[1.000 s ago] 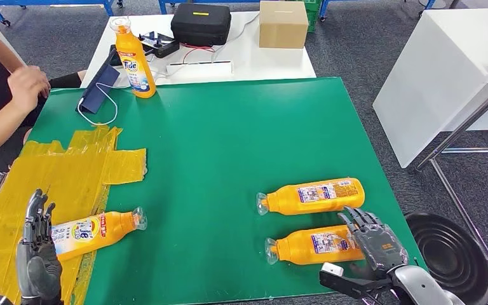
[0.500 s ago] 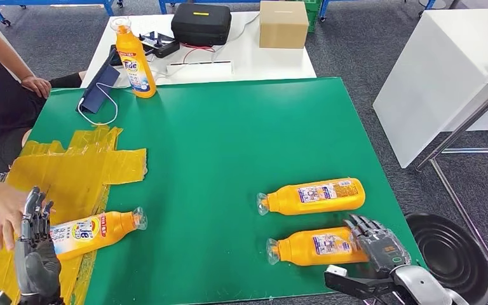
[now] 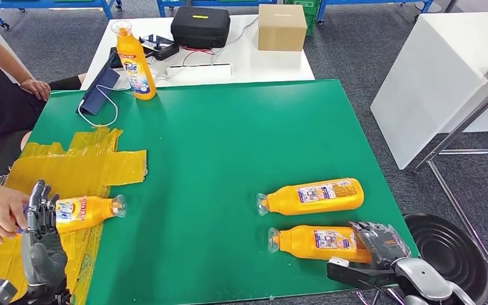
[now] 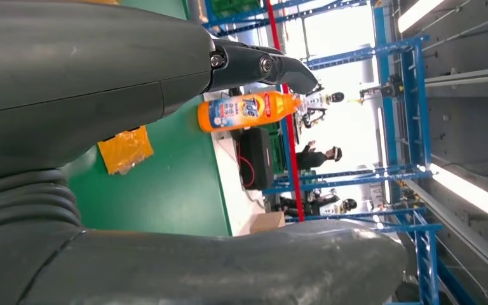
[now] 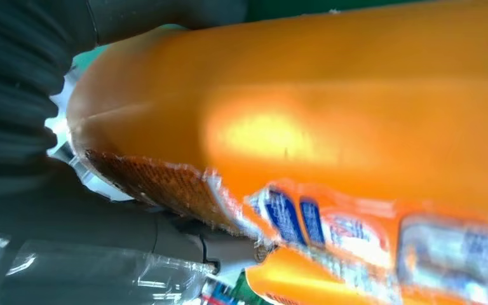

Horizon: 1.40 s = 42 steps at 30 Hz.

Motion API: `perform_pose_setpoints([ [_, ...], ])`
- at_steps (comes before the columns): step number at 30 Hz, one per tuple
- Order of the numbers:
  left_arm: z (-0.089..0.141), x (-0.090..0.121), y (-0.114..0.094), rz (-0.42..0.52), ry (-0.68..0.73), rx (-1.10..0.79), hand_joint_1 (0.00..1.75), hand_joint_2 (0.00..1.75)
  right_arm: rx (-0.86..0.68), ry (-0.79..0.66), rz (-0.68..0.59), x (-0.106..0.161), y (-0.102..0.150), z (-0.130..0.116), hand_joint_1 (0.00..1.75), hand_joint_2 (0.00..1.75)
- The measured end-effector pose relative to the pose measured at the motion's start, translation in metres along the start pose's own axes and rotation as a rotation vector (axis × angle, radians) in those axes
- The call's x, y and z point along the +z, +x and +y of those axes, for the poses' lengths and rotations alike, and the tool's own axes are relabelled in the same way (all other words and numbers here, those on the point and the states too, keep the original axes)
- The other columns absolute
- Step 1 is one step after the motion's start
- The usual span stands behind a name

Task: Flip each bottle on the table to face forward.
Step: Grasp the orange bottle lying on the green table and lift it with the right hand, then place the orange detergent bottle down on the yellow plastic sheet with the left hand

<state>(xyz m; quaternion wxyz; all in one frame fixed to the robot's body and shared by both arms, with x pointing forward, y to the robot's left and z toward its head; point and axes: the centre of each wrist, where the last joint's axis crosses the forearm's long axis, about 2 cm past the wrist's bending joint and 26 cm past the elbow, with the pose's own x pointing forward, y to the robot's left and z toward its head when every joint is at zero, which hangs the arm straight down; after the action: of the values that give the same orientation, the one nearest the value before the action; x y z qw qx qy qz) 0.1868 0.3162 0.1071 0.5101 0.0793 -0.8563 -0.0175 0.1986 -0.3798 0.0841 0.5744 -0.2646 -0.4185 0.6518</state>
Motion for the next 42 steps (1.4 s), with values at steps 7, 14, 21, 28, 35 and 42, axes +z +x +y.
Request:
perform_pose_setpoints([
  [7, 0.000, 0.003, 0.000, 0.002, -0.008, 0.044, 0.00, 0.87, -0.132, -0.058, -0.138, -0.012, 0.016, -0.006, 1.75, 1.75],
  [14, -0.004, 0.023, 0.002, 0.053, -0.051, 0.392, 0.00, 1.75, -0.816, -0.222, -0.722, -0.025, 0.084, -0.042, 1.75, 1.75],
  [21, -0.026, 0.023, 0.011, 0.085, -0.062, 0.522, 0.00, 1.75, -0.981, -0.266, -0.886, -0.059, 0.135, -0.106, 1.75, 1.75],
  [28, -0.062, -0.006, 0.021, 0.055, -0.126, 0.564, 0.00, 1.75, -1.045, -0.169, -0.898, -0.106, 0.210, -0.141, 1.75, 1.75],
  [35, -0.073, -0.011, 0.025, 0.041, -0.181, 0.583, 0.00, 1.75, -1.040, -0.111, -0.912, -0.120, 0.244, -0.148, 1.75, 1.75],
  [42, -0.081, -0.017, 0.028, 0.024, -0.230, 0.580, 0.00, 1.75, -0.981, -0.024, -0.927, -0.121, 0.284, -0.140, 1.75, 1.75],
])
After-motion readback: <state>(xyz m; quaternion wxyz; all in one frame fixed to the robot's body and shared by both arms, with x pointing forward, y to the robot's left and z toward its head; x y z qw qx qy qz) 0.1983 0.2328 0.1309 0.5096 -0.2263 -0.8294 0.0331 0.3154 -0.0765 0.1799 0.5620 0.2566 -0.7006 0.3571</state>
